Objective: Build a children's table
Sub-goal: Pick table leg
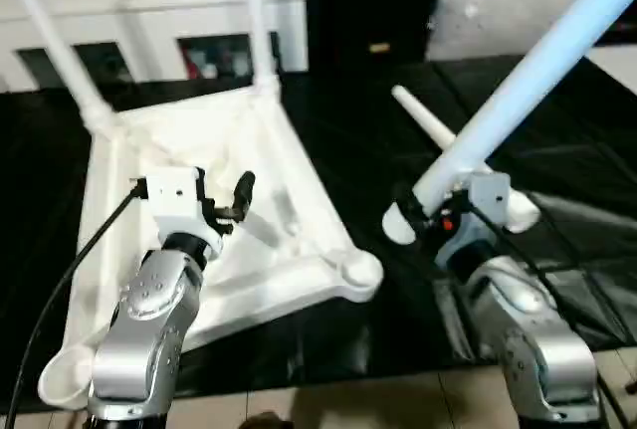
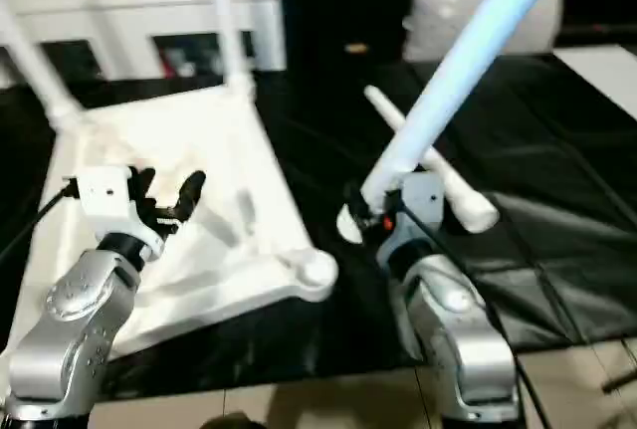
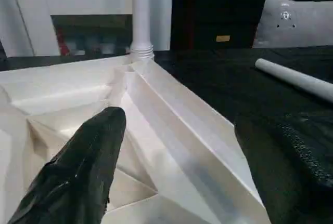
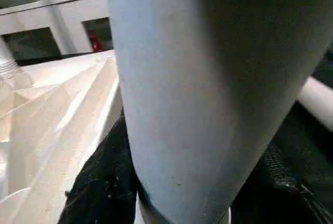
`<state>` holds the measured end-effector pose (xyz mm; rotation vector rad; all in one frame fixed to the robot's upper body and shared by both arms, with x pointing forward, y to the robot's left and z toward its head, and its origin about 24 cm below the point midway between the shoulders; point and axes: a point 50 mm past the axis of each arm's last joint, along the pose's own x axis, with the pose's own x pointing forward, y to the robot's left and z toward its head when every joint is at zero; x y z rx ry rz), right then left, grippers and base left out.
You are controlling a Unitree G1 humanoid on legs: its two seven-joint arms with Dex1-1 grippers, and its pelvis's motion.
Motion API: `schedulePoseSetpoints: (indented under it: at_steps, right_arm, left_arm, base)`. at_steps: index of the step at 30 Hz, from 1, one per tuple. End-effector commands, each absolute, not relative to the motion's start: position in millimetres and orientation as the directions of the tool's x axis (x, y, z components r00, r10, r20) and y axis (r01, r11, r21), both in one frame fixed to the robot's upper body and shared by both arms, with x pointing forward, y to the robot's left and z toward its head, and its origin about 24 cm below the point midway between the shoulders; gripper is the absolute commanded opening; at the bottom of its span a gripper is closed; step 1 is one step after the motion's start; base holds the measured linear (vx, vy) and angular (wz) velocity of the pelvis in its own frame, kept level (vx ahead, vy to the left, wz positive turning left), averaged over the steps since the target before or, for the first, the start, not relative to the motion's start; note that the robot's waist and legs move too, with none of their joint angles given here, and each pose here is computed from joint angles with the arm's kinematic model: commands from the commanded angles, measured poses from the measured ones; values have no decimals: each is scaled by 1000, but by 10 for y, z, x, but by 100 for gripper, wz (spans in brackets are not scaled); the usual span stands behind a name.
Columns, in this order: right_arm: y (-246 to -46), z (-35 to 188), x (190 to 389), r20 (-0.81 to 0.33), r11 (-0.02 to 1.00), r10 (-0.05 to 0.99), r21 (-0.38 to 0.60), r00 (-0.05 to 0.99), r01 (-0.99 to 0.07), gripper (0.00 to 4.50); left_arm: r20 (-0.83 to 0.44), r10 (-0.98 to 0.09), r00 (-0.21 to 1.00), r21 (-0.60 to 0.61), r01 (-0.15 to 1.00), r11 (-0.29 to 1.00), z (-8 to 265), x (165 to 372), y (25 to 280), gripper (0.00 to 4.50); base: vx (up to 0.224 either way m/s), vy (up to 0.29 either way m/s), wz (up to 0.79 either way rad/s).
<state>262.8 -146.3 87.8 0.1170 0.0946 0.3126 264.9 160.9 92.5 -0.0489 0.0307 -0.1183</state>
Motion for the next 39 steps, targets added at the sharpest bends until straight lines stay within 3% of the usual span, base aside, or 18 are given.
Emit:
schedulePoseSetpoints:
  at_steps: [1,15,23,33,39]
  right_arm:
    - [-1456,936,2656,-45,939,326,128,944,-318,188]
    - [-1461,880,2667,-61,930,359,101,931,-353,188]
    - [-1397,927,2670,-39,906,424,35,905,-423,188]
    - [-1479,921,2661,-2,919,388,76,922,-387,188]
    - [-1556,944,2663,17,930,359,73,933,-359,188]
  left_arm:
    - [-42,-103,994,-22,102,994,884,2629,1638,376]
    - [-7,-162,987,-13,162,987,892,2507,1621,376]
    - [-2,-211,978,2,211,978,883,2492,1542,376]
    - [4,-243,970,8,243,970,883,2513,1493,376]
    - [-10,-318,948,24,318,948,864,2517,1416,376]
  base:
    - [0,0,0]
    - [0,0,0]
    - [-3,-4,16]
    - [95,-1,44]
    - [67,-72,0]
